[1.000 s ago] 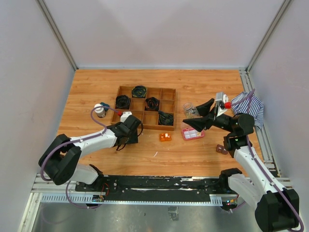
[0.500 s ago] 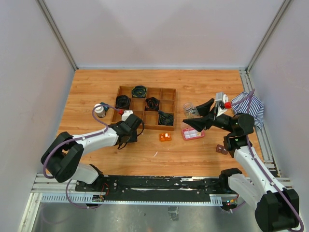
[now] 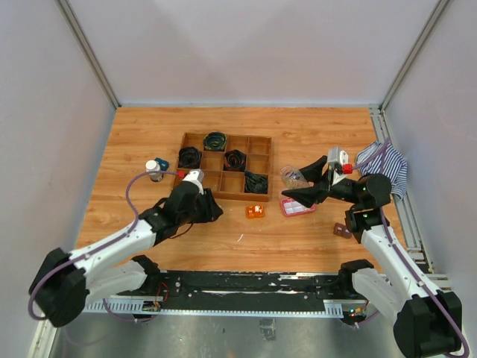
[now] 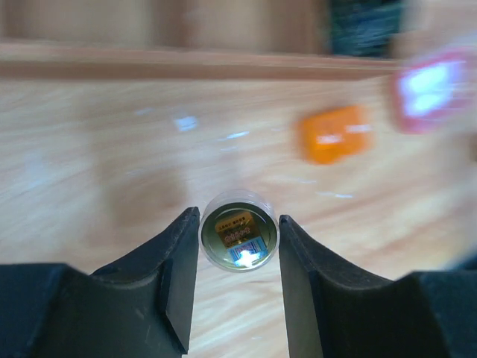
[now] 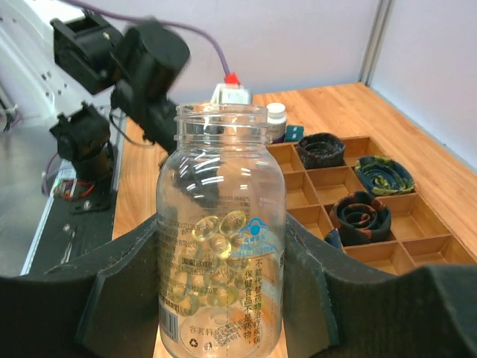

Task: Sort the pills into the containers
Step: Pick up the lid of the pill bottle at the center of the board, then close the lid of the pill bottle.

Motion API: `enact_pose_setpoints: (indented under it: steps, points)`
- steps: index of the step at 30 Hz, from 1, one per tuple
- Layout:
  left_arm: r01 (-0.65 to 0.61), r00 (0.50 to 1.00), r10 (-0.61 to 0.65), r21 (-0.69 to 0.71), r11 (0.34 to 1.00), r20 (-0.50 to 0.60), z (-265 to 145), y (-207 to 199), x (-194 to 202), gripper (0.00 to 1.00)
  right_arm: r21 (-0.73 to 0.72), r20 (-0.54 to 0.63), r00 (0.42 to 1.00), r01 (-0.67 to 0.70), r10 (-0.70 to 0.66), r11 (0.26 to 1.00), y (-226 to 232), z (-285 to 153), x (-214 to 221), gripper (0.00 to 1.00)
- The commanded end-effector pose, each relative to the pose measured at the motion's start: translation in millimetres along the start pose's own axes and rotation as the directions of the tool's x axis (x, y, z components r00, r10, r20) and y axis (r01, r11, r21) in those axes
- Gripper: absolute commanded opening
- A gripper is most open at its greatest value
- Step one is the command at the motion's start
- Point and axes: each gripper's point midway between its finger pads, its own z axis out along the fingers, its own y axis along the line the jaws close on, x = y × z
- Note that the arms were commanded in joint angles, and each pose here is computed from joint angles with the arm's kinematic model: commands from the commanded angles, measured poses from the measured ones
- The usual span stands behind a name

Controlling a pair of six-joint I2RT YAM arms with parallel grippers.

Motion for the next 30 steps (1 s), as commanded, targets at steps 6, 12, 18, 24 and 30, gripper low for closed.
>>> enact_pose_setpoints:
  steps: [6, 12, 18, 24, 30]
  points:
    - [-0.090, 0.947, -0.211, 0.831, 0.549, 0.242, -135, -151, -69, 0.19, -0.246, -0.157, 0.980, 0.083, -0.124, 0.966, 36, -4, 6, 0.01]
    - [-0.168, 0.942, -0.215, 0.917, 0.361, 0.257, -176, -183, -85, 0.19, -0.245, -0.184, 0.977, 0.056, -0.104, 0.968, 36, 0, 17, 0.01]
    - [-0.210, 0.932, -0.205, 0.906, 0.367, 0.299, -173, -196, -94, 0.19, -0.290, -0.209, 0.969, 0.064, -0.128, 0.955, 47, 11, 27, 0.01]
    - [-0.198, 0.944, -0.178, 0.910, 0.364, 0.277, -165, -208, -90, 0.19, -0.284, -0.231, 0.962, 0.080, -0.149, 0.956, 49, 16, 34, 0.01]
    - [-0.179, 0.953, -0.164, 0.910, 0.375, 0.255, -154, -216, -85, 0.19, -0.270, -0.255, 0.953, 0.092, -0.163, 0.959, 49, 19, 40, 0.01]
